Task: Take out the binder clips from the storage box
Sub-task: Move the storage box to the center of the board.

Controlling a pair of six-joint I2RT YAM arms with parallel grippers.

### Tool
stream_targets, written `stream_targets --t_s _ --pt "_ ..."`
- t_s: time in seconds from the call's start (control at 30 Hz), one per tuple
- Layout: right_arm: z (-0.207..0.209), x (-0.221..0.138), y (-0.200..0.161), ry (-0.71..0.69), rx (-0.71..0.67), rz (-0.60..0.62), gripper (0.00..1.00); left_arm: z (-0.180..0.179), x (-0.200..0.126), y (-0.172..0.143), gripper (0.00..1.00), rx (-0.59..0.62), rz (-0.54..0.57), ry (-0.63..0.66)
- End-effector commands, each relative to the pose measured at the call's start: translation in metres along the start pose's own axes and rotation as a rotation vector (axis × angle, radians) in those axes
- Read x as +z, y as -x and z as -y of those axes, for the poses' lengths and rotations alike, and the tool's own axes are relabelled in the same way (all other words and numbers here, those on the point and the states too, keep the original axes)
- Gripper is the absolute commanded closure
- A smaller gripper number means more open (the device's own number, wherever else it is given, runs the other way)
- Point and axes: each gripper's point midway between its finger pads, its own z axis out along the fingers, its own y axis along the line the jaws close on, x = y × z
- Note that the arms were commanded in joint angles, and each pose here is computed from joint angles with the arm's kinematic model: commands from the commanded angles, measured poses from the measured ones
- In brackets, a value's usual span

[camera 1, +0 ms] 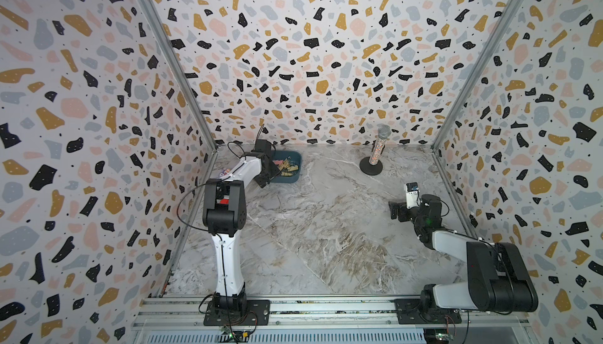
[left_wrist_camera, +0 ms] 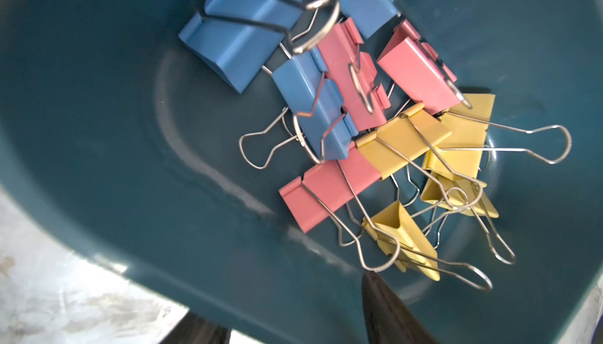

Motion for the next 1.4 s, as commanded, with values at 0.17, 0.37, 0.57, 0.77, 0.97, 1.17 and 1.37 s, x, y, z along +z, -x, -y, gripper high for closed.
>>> stream_targets --t_s 0.17,0.37,0.57,0.77,0.97,1.17,1.37 --pt "-0.001 0.002 0.015 0.007 0.003 0.026 0.0 -0.001 -0.007 -0.015 0.39 0.022 -0.011 0.006" --pt "-0.001 0.002 0.013 0.006 0.005 0.021 0.0 0.004 -0.015 -0.017 0.43 0.026 0.004 -0.013" --pt "-0.001 0.002 0.014 0.006 0.005 0.022 0.0 0.011 -0.021 -0.025 0.46 0.035 0.007 -0.036" --pt "0.0 0.002 0.014 0.005 0.005 0.023 0.0 0.018 -0.026 -0.038 0.47 0.05 0.008 -0.056" --pt "-0.001 0.002 0.013 0.007 0.005 0.02 0.0 0.021 -0.034 -0.052 0.48 0.065 0.014 -0.072" --pt "-0.001 0.002 0.013 0.009 0.007 0.02 0.0 0.021 -0.038 -0.068 0.52 0.082 0.023 -0.082" --pt "-0.002 0.001 0.014 0.015 0.011 0.023 0.0 0.025 -0.034 -0.077 0.55 0.095 0.011 -0.089"
